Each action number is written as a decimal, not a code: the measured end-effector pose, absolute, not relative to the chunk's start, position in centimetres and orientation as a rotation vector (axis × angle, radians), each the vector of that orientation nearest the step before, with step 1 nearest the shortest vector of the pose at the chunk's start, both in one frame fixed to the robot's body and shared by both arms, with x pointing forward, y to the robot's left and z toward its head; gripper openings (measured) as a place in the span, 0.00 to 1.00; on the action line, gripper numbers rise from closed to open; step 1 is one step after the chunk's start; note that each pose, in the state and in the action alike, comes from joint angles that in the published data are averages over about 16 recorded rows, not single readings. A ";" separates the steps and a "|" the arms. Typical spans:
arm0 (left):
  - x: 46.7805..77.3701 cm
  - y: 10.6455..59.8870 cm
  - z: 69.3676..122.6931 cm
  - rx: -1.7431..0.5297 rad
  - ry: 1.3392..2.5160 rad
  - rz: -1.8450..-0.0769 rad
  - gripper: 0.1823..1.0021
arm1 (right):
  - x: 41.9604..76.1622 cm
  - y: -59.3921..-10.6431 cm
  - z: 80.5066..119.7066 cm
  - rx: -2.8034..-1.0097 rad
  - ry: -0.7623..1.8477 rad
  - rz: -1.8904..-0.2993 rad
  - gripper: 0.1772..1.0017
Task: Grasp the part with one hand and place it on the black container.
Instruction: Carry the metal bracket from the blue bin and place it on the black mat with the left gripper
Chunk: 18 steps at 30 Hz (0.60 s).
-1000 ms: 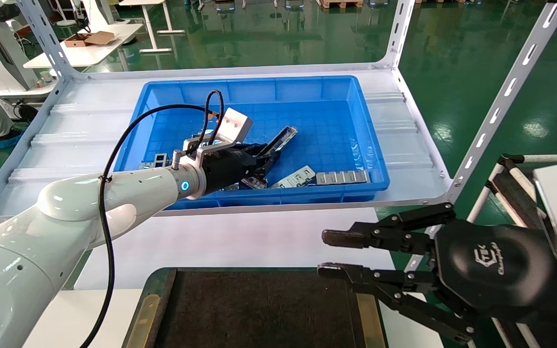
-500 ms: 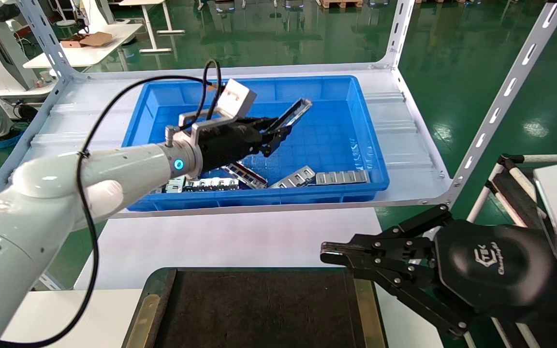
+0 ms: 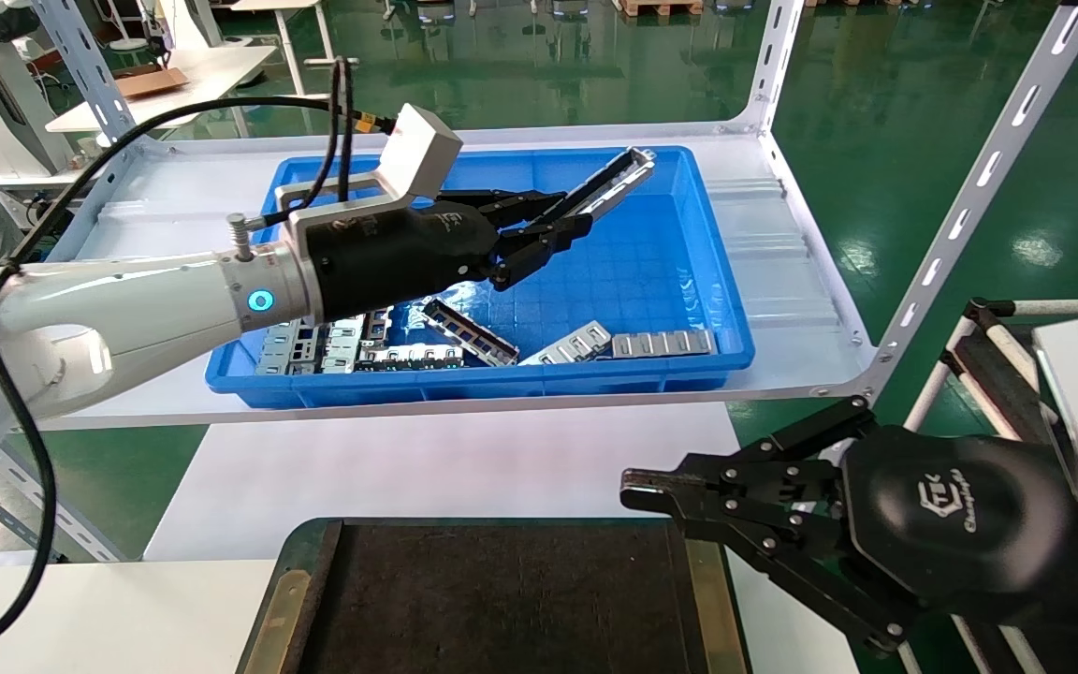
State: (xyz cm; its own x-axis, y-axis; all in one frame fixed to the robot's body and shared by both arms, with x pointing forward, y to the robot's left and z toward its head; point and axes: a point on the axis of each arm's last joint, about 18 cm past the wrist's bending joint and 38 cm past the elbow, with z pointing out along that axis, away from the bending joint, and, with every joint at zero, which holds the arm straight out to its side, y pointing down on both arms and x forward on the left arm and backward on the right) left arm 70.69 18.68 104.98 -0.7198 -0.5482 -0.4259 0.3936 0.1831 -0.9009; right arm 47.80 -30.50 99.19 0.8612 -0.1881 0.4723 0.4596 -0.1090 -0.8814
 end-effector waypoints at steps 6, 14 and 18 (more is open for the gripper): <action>68.4 19.3 103.5 -0.052 1.789 -1.684 0.22 | 47.8 -30.5 99.2 -1.591 -0.218 -0.555 0.02; 65.5 19.8 99.5 0.009 1.877 -1.717 0.22 | 47.8 -30.5 99.2 -1.591 -0.218 -0.555 0.02; 64.1 19.9 96.9 0.003 1.921 -1.720 0.22 | 47.8 -30.5 99.2 -1.591 -0.218 -0.555 0.02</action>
